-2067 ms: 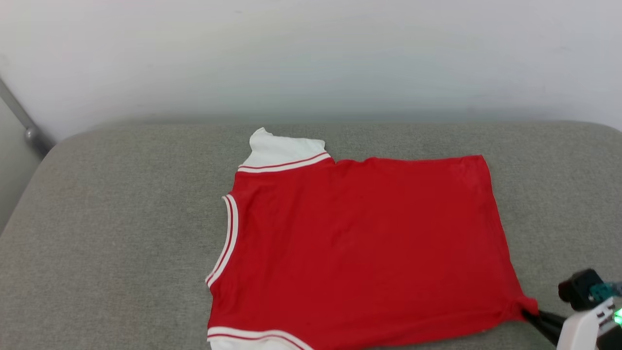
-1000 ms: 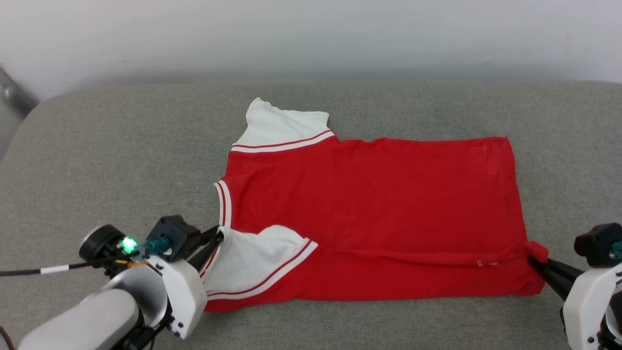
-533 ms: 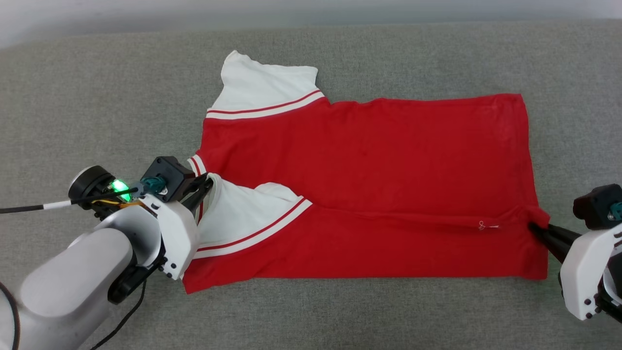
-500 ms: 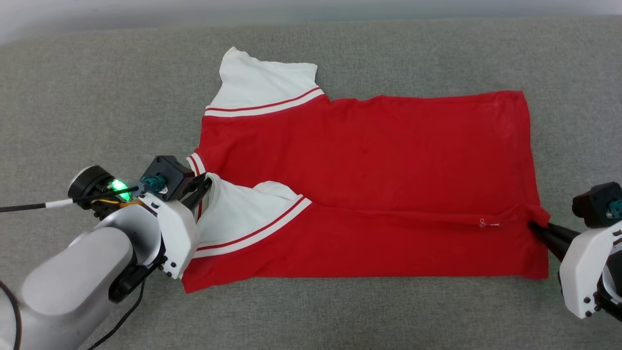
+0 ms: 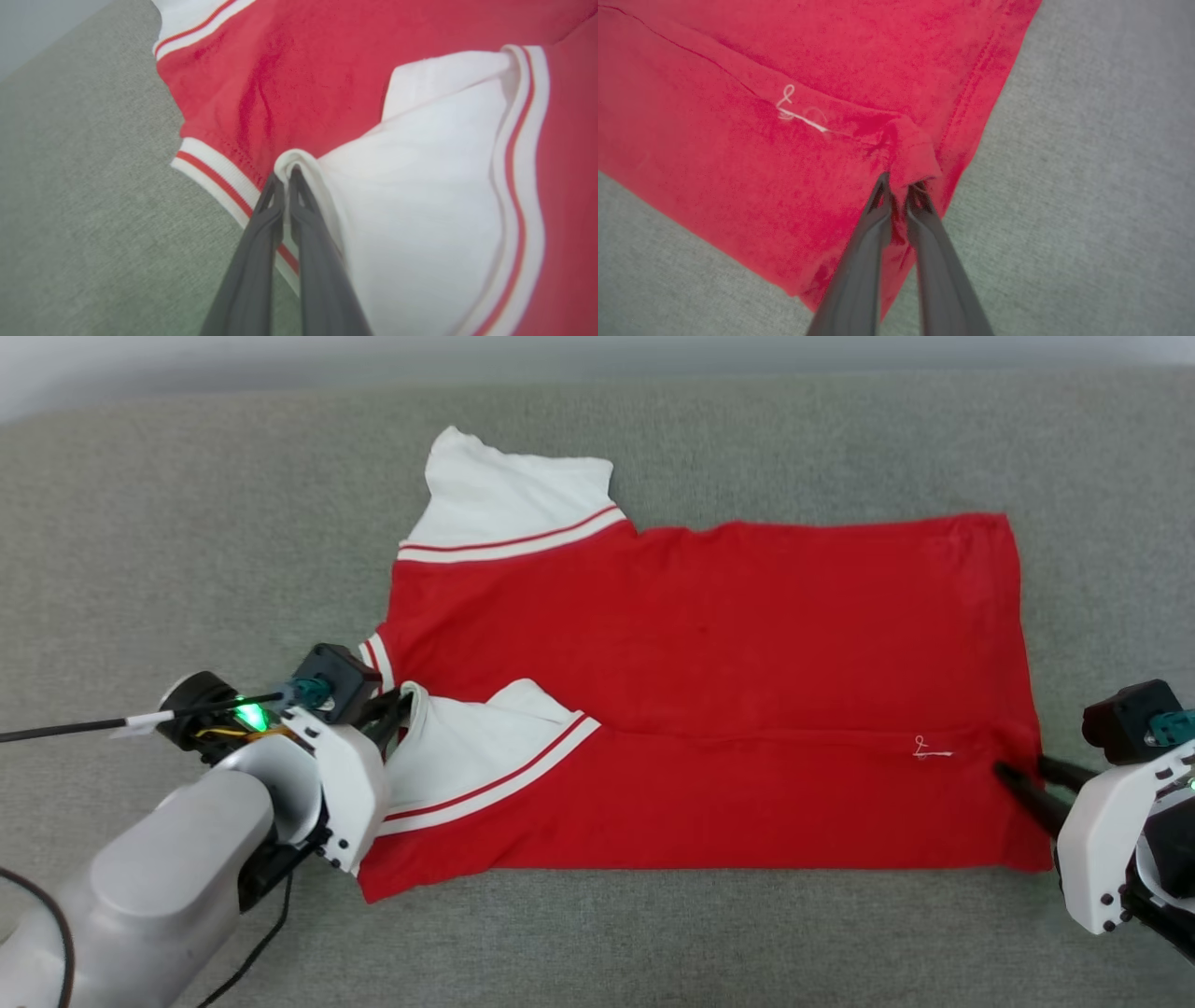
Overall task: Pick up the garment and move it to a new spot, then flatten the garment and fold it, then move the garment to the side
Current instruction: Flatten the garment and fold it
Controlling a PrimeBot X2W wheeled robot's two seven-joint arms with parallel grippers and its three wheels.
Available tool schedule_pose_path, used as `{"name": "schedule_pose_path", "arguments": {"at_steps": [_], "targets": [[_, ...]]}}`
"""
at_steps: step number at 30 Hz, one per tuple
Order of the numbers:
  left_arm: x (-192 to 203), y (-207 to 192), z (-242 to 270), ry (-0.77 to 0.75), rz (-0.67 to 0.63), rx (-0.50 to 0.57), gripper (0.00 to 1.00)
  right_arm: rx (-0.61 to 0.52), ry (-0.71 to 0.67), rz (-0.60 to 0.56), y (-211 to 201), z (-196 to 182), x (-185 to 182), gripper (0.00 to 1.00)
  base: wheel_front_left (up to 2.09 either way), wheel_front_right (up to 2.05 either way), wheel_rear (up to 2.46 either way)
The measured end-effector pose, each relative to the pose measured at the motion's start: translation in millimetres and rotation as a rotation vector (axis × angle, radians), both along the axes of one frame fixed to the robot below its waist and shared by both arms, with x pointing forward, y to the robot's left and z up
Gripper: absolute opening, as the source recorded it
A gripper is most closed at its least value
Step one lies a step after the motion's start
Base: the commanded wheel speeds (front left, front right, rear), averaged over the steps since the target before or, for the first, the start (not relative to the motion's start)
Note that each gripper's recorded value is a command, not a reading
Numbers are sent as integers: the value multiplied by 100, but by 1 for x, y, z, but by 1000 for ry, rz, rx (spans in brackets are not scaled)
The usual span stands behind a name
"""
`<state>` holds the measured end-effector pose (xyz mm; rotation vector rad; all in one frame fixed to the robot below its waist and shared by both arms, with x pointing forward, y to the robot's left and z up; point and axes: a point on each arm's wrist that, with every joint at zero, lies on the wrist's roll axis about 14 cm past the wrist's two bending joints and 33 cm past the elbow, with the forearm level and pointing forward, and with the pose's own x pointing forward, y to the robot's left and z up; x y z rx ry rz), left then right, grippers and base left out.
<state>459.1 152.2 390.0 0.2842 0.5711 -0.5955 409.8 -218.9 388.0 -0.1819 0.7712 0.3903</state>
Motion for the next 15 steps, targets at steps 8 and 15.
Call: {"name": "schedule_pose_path", "arguments": {"at_steps": [8,15], "targets": [[9,13,63,-165,34,7,100,27,-118,-17,-4,35,-7,100,0,0,0],[1,19,106,-140,38,56,100,42,-174,-16,-1,54,-17,100,0,0,0]]}}
